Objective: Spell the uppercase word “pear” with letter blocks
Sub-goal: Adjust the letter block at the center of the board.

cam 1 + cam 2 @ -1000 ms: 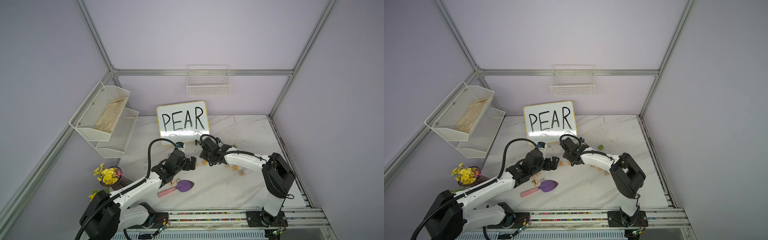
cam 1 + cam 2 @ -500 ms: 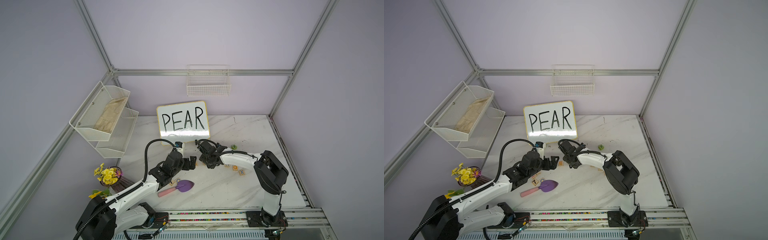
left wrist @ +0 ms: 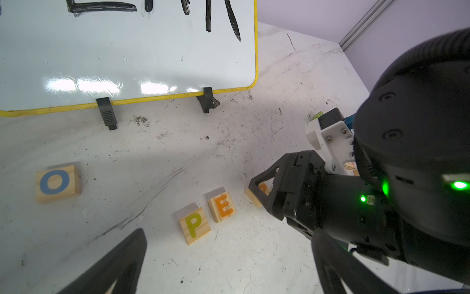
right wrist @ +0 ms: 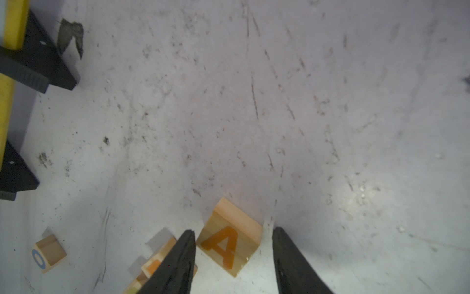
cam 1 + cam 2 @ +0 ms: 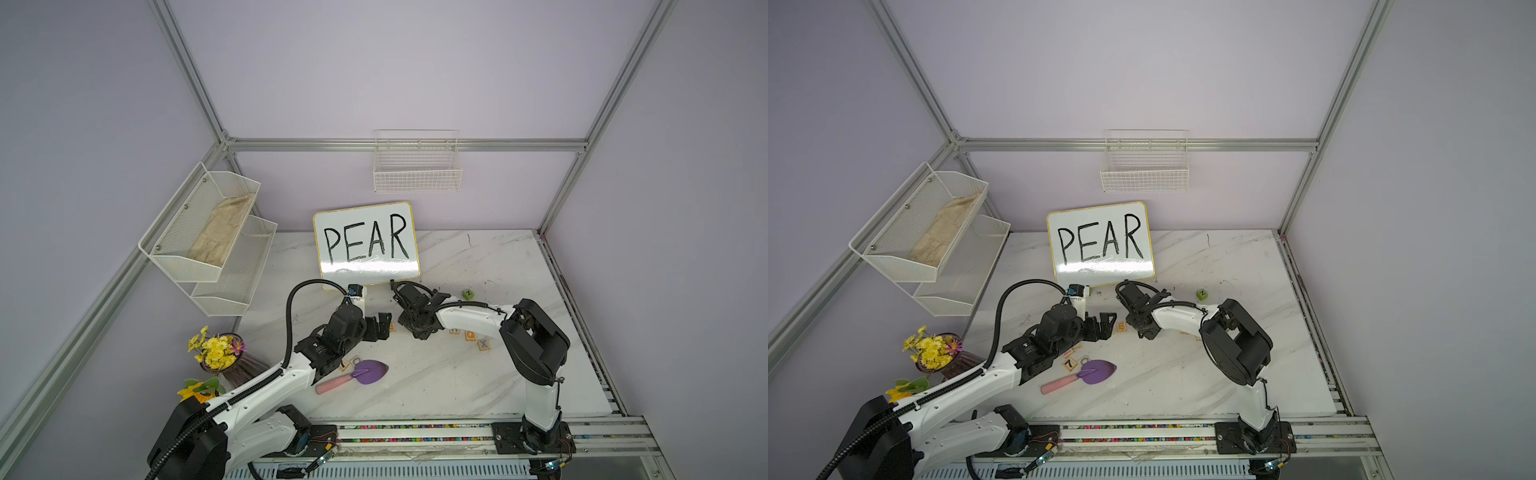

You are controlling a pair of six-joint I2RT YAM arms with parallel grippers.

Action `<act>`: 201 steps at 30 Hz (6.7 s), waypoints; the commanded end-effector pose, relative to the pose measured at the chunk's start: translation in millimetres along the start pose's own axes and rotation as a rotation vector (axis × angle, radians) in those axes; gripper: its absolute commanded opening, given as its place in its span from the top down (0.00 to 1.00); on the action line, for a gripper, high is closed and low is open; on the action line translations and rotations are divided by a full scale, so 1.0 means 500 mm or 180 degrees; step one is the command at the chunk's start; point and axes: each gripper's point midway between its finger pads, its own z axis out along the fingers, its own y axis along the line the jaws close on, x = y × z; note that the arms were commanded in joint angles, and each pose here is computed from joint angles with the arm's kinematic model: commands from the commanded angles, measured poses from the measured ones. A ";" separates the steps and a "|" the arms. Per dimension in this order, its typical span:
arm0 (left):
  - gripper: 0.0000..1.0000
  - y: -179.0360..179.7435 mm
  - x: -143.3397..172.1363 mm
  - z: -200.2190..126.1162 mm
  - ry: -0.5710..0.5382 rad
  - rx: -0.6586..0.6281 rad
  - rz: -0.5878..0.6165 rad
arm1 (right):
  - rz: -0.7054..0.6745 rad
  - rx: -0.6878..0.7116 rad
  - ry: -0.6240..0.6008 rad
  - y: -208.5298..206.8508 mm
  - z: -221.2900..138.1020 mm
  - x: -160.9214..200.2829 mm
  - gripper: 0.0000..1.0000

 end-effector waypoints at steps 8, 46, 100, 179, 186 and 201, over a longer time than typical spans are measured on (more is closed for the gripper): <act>0.00 0.023 0.006 -0.009 -0.0092 -0.0095 -0.0005 | -0.0216 0.0310 0.0001 -0.028 0.007 0.004 0.48; 0.00 0.025 0.013 -0.003 -0.0050 -0.0108 -0.0019 | -0.2282 0.0345 0.0094 0.016 0.021 0.000 0.59; 0.00 0.051 -0.005 -0.025 0.0022 -0.0446 0.0031 | -0.2799 0.0236 0.0249 0.013 0.049 0.031 0.66; 0.00 0.053 0.008 -0.013 0.0095 -0.0460 0.0029 | -0.2707 0.0143 0.0134 0.030 0.020 0.029 0.61; 0.00 0.051 0.010 -0.010 0.0109 -0.0445 0.0034 | -0.2695 0.0104 0.0087 0.038 0.015 0.025 0.59; 0.00 0.050 0.009 -0.009 0.0107 -0.0442 0.0029 | -0.2720 0.0090 0.0000 0.053 0.005 0.015 0.58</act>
